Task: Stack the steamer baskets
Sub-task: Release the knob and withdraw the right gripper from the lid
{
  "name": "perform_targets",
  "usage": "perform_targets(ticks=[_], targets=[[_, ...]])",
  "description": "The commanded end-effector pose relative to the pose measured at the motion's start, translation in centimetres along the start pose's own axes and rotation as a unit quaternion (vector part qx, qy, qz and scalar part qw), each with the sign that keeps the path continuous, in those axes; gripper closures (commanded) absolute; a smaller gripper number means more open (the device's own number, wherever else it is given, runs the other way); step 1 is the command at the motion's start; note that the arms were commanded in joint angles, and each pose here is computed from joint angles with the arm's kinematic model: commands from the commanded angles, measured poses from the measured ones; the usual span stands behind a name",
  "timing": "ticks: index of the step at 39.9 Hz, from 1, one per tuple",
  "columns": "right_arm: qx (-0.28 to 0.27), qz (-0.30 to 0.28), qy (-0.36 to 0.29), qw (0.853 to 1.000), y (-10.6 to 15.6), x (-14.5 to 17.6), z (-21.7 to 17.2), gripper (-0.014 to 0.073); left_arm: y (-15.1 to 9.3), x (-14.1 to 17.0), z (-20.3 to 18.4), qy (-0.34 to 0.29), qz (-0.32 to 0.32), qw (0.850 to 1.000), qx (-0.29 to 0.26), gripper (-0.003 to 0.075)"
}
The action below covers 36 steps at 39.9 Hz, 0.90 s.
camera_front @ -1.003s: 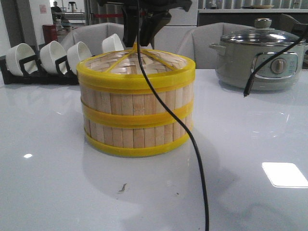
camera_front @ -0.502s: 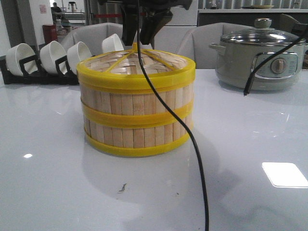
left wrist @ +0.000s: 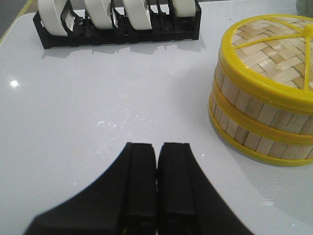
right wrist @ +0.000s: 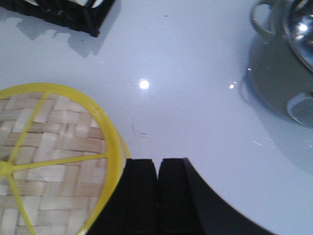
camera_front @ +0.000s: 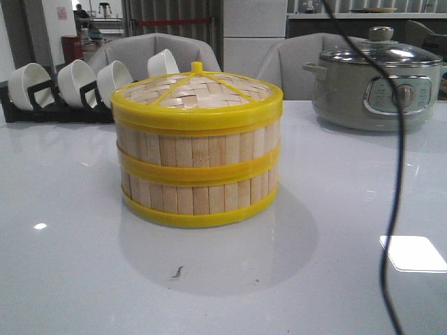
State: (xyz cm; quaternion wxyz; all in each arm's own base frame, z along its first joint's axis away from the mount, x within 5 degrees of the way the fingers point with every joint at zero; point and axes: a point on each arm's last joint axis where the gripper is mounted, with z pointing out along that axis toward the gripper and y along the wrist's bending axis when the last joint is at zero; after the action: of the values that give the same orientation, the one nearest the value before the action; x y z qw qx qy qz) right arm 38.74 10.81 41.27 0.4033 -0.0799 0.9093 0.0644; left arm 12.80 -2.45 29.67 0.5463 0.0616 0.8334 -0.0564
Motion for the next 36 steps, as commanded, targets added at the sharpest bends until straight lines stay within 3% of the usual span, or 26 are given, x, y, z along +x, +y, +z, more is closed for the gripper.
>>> perform_targets(ticks=[1,8,16,27,36], targets=[[0.015,0.011,-0.096,0.995,-2.1,-0.3,-5.7,0.0551,-0.1,-1.6,-0.4,-0.053,-0.005,0.999,0.005,0.0634],[0.034,0.024,-0.163,0.986,-4.1,3.8,-8.9,0.0565,-0.1,-1.6,-0.4,-0.053,-0.005,0.999,0.005,0.0634],[0.046,0.030,-0.238,0.970,-5.0,10.7,-12.3,0.0565,-0.1,-1.6,-0.4,-0.053,-0.005,0.999,0.005,0.0634],[0.077,0.047,-0.235,0.968,-6.0,19.9,-13.4,0.0565,-0.1,-1.6,-0.4,-0.053,-0.005,0.999,0.005,0.0634],[0.110,0.064,-0.250,0.960,-6.6,25.3,-13.8,0.0565,-0.1,-1.6,-0.4,-0.053,-0.005,0.999,0.005,0.0634]])
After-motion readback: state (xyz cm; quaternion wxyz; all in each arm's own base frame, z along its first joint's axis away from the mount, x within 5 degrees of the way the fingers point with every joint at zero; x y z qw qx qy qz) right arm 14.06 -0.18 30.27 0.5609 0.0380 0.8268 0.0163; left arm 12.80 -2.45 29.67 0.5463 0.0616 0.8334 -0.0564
